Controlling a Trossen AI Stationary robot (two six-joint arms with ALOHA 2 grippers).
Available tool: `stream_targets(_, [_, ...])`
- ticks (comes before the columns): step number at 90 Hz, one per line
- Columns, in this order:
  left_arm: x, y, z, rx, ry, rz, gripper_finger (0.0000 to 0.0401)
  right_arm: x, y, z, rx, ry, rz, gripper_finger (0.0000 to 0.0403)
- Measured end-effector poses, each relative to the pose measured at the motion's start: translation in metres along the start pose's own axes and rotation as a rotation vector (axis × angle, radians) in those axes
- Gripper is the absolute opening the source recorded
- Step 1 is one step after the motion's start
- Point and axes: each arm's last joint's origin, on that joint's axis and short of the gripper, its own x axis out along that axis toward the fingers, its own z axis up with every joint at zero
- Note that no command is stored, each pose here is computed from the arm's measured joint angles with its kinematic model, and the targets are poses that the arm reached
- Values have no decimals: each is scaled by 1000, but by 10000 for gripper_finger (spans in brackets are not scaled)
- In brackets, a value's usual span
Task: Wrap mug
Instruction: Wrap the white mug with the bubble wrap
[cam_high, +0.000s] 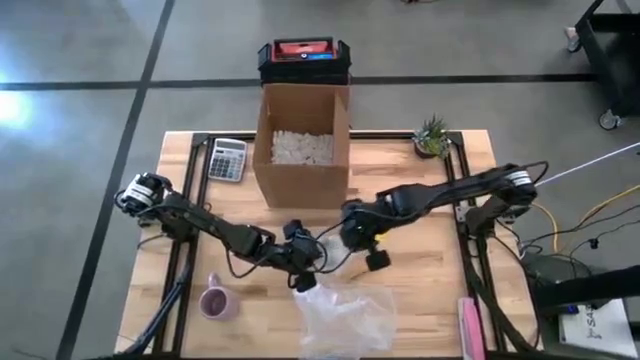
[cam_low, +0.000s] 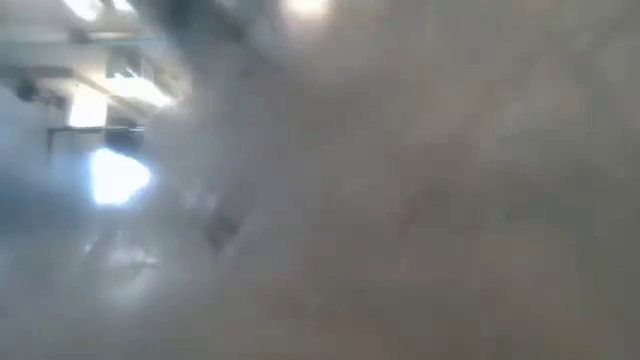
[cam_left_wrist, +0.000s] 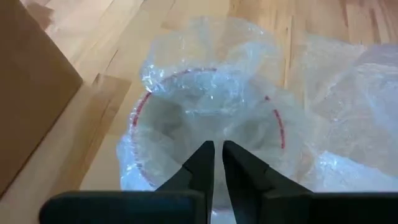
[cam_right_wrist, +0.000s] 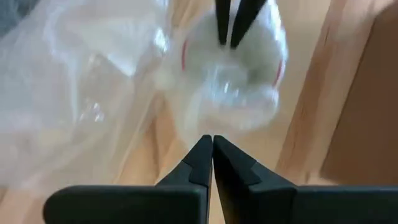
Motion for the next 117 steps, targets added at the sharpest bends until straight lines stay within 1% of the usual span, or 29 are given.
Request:
stream_targets(7, [0, -1, 2, 1, -8, -5, 21, 17, 1, -20, 25, 62, -1, 0])
stream_targets(14, [-2, -2, 6, 1, -20, -11, 21, 39, -1, -38, 34, 116, -51, 0])
stream_targets(27, [0, -3, 8, 4, -36, -19, 21, 60, -3, -43, 23, -15, -83, 0])
stream_targets(34, [3, -4, 6, 10, -31, -22, 21, 60, -4, -37, 7, -80, -91, 0])
stream_targets(42, [10, -4, 3, 14, -18, -16, 21, 46, -4, -25, -4, -140, -95, 0])
stream_targets(51, [19, -3, -1, 13, -7, -12, 21, 34, -3, -10, -31, -226, -61, 0])
stream_targets(60, [24, -3, -2, 11, 0, -14, 21, 42, -5, -1, -44, -288, -44, 0])
stream_targets(69, [24, -2, -2, 13, 9, -14, 21, 62, -8, -3, -41, -247, -40, 0])
stream_targets(86, [18, -1, 0, 10, 10, -23, 21, 84, -12, -2, -36, -220, -37, 0])
stream_targets(96, [4, 0, 7, 7, 2, -39, 21, 85, -12, -2, -36, -221, -37, 0])
stream_targets(107, [-16, 1, 24, -15, -63, -71, 21, 81, -12, -1, -46, -235, -41, 0])
stream_targets(117, [-17, 3, 27, 0, -78, -64, 21, 79, -12, 0, -56, -238, -43, 0])
